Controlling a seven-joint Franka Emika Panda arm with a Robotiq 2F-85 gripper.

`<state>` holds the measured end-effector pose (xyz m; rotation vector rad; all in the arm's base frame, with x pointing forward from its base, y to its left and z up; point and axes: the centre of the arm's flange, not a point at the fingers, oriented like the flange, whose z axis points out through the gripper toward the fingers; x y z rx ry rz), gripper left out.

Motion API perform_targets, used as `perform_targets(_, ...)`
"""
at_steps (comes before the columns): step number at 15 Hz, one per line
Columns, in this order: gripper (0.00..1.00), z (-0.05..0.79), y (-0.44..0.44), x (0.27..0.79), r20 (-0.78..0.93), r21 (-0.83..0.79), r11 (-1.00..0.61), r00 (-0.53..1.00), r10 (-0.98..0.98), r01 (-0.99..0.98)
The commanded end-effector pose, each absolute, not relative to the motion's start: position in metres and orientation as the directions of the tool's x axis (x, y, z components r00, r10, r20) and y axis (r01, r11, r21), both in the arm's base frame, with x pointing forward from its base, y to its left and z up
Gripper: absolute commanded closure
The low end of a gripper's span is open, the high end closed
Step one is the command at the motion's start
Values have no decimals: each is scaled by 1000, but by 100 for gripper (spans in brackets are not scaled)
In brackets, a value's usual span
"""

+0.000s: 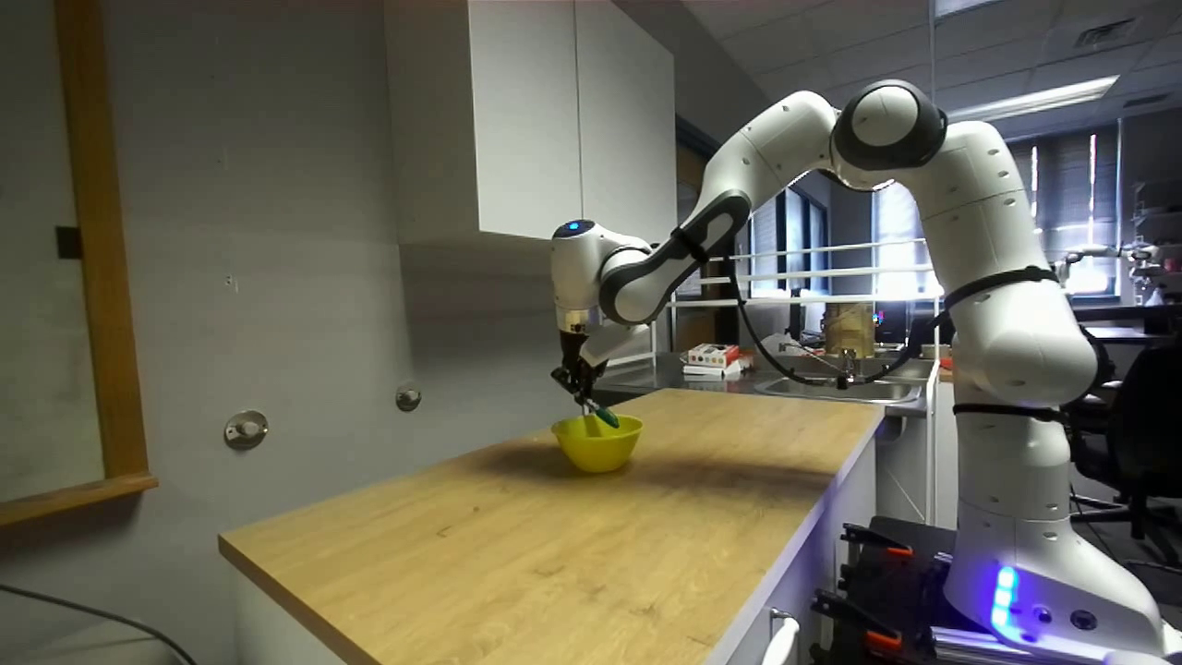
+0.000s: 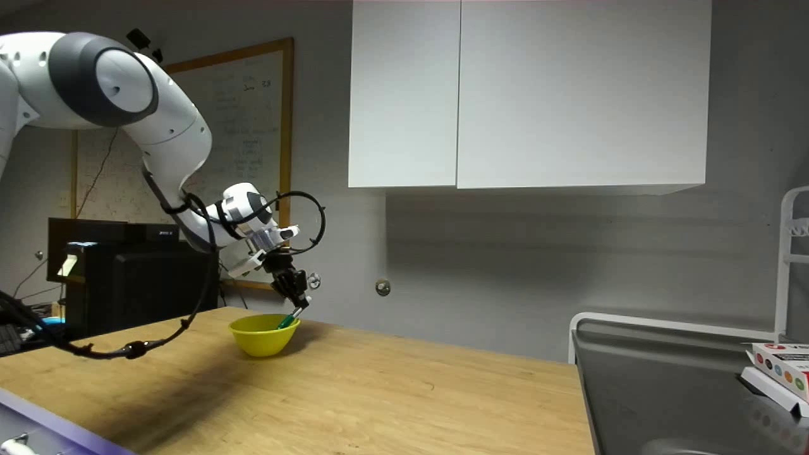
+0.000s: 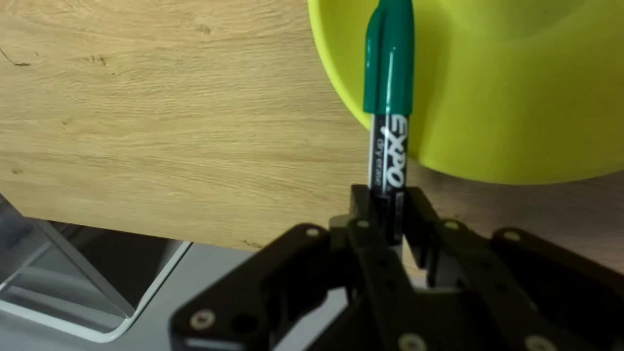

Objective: Put the green marker inside the yellow bowl

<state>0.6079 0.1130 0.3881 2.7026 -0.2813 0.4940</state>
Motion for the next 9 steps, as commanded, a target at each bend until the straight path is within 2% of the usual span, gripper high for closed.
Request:
perform_targets(1,95,376,112,620,385,328,-900,910,-152,-289)
perform_targets(8,95,375,108,621,392,326,-890,902,-180,-319)
perform_targets(9,92,377,108,621,395,324,-889,901,-182,-322)
